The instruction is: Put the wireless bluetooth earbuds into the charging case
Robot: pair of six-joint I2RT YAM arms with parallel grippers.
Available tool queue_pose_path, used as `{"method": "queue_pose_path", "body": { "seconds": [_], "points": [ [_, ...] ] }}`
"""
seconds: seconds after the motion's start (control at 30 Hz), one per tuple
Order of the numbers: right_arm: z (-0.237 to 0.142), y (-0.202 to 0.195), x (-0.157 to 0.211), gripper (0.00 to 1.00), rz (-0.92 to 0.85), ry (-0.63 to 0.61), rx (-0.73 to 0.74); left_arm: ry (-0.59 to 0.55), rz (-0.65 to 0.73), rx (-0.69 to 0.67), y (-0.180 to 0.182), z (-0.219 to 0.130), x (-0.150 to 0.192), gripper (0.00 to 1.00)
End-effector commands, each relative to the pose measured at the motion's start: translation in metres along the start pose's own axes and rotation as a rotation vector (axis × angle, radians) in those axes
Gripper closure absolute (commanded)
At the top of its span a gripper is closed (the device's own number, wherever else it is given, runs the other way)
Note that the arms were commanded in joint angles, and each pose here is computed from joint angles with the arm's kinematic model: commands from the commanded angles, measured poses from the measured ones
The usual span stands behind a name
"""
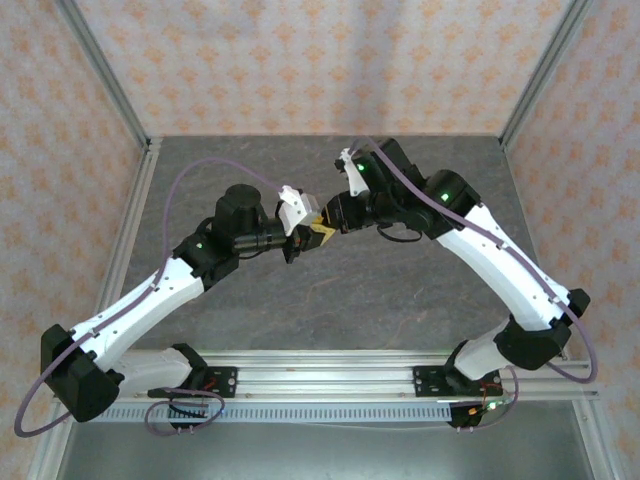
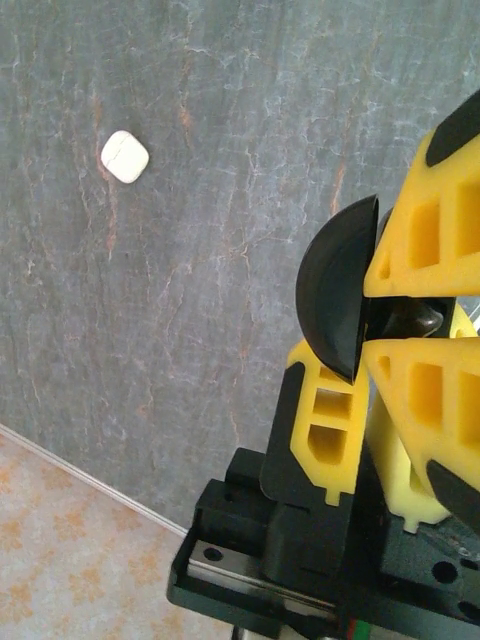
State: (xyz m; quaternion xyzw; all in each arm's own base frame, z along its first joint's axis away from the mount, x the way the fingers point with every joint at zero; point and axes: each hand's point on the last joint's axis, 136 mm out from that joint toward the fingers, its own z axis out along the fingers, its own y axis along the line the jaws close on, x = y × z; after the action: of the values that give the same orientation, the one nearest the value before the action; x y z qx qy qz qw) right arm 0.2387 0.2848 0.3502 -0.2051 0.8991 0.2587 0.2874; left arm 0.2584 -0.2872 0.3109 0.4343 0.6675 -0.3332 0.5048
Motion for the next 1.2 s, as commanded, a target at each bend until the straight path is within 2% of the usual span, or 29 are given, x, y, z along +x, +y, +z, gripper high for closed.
{"method": "queue_pose_path", "body": {
  "seconds": [0.0,0.4,0.77,1.0,1.17],
  "points": [
    [-0.009,0.024,0.005,0.86,-0.088,-0.005,-0.13,-0.059,0.024,-0.006,0.0,-0.004,-0.025,1.0],
    [-0.01,0.037,0.017,0.8,-0.168,0.01,-0.232,-0.065,0.025,-0.003,-0.001,-0.005,-0.026,1.0],
    [-0.012,0.038,0.02,0.77,-0.19,-0.002,-0.243,-0.064,0.025,-0.004,-0.001,-0.005,-0.026,1.0],
    [-0.026,0.021,0.0,0.56,-0.135,-0.092,-0.128,-0.063,0.024,-0.002,-0.002,-0.006,-0.026,1.0],
    [-0.04,0.018,-0.01,0.55,-0.106,-0.161,-0.104,-0.066,0.024,-0.002,-0.002,-0.006,-0.027,1.0]
  ]
}}
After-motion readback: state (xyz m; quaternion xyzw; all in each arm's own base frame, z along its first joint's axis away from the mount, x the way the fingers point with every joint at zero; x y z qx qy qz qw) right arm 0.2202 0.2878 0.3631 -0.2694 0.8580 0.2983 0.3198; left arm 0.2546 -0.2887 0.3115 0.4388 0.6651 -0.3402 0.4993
